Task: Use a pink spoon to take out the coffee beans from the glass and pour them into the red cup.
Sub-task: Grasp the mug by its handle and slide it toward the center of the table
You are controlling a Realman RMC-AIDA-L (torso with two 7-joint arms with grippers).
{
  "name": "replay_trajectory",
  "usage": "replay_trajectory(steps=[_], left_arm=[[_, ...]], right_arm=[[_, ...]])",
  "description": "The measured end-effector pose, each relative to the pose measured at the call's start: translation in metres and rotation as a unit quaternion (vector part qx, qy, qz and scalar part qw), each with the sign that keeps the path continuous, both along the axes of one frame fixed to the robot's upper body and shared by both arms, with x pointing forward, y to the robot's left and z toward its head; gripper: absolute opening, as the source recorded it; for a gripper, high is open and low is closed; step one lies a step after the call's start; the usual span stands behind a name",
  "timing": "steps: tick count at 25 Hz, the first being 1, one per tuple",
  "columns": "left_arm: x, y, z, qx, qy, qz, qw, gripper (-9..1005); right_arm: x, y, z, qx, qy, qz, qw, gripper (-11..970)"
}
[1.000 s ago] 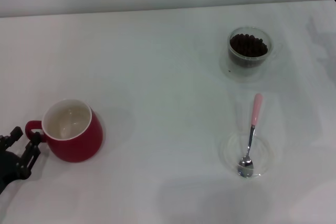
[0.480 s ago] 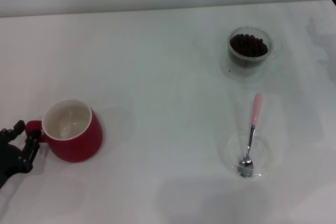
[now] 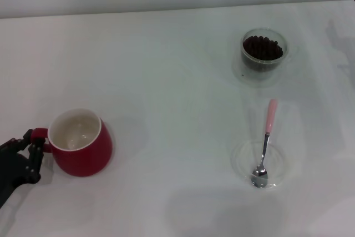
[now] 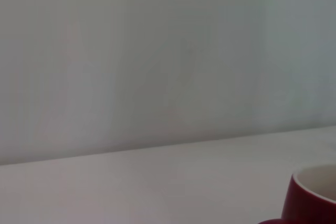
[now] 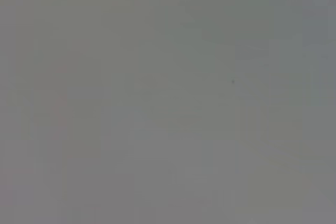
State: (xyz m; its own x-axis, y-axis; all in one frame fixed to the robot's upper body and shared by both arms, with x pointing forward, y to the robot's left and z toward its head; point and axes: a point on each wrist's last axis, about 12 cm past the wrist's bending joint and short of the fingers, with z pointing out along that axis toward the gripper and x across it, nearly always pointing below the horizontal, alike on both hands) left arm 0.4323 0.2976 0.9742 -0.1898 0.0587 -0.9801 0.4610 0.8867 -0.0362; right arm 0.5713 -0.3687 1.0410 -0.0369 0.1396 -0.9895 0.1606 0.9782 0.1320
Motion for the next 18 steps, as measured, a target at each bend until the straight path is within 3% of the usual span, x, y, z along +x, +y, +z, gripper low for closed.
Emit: replay_trajectory(steps=[11,18], left_arm=[[0.007,-0.017,0.003,-0.001,-0.021,-0.018,1.0,141],[0.028,-0.041,0.004,0.012,-0.014,-0.052,0.998,139]], right_arm=[[0.004,0.002,0.003,-0.001,-0.005,0.003,1.0,844],[0.005,0.001,0.005,-0.002,-0.008,0.004,1.0,845]])
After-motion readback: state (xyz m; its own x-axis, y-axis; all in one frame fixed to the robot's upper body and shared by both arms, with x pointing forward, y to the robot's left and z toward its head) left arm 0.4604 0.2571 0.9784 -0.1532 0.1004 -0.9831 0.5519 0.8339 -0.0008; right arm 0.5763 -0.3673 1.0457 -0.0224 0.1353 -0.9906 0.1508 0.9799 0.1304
